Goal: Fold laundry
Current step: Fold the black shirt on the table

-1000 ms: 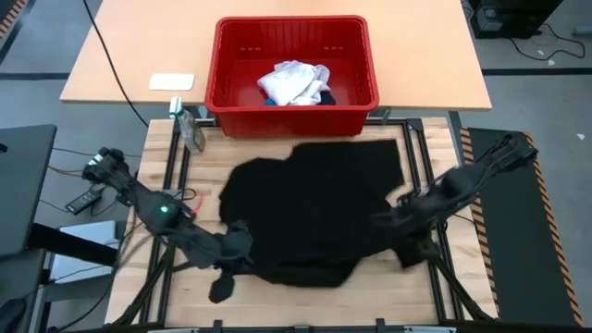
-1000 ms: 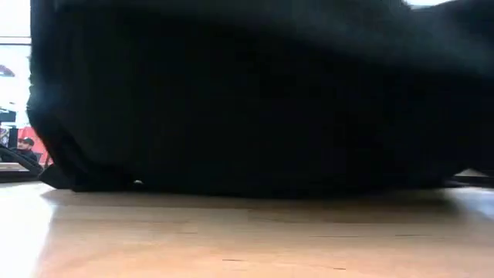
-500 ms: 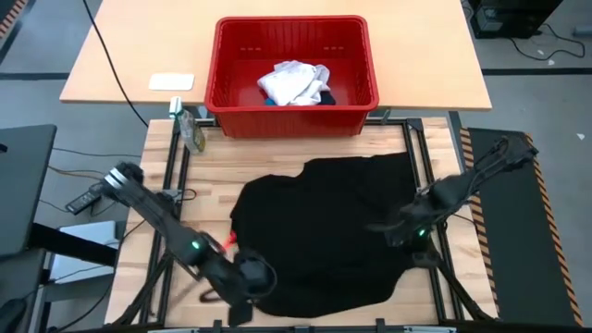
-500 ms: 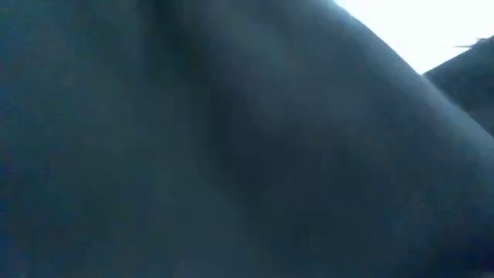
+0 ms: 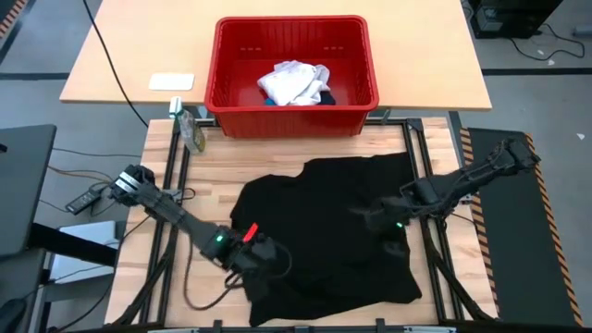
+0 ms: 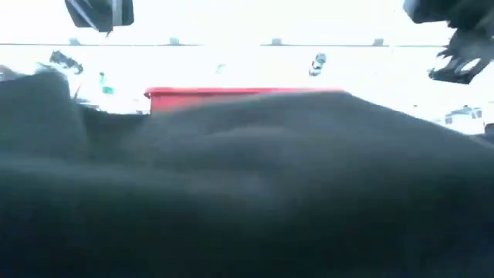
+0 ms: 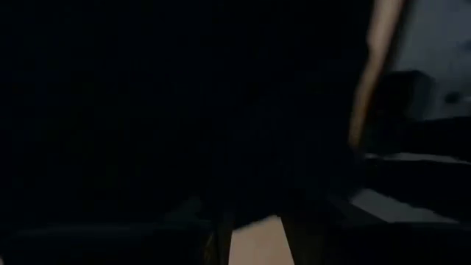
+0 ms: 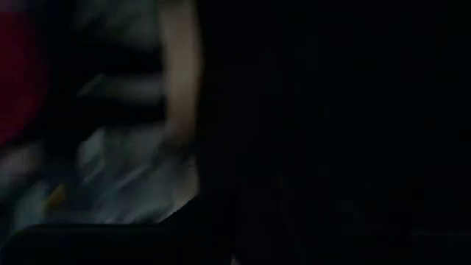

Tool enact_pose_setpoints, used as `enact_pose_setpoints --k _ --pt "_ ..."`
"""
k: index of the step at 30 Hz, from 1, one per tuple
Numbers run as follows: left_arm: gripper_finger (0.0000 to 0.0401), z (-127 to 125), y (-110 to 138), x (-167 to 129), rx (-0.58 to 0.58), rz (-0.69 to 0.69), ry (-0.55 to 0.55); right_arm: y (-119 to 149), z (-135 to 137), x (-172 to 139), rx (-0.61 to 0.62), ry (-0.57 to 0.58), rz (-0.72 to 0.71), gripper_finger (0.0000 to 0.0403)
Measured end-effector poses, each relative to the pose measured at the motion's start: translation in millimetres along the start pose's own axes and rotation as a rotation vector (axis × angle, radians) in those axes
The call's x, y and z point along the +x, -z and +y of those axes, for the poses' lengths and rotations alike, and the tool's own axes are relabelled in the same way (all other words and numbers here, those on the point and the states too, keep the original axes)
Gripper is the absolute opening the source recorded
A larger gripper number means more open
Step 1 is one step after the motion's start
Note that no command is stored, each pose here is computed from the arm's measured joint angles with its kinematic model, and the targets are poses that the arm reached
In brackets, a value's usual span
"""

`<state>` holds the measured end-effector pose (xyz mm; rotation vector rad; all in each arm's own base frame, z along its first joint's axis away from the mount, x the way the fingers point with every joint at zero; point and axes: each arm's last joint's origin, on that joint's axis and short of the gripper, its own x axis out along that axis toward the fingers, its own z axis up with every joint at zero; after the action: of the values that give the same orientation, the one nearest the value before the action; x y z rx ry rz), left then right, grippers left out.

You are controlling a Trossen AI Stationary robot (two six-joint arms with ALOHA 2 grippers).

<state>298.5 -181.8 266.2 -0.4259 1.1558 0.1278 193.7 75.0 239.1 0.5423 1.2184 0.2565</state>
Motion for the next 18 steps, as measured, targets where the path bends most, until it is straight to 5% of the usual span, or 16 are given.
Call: enact_pose_setpoints --k 6,18 --pt "0.0094 27.4 -32.1 27.9 0.107 0.04 -0.053 -5.9 -41.5 31.3 0.234 0.187 0.038 0.0075" --pt "0.0061 97.1 -65.5 93.7 0.325 0.351 -0.093 -7.7 -97.5 69.4 0.36 0.371 0.126 0.0007"
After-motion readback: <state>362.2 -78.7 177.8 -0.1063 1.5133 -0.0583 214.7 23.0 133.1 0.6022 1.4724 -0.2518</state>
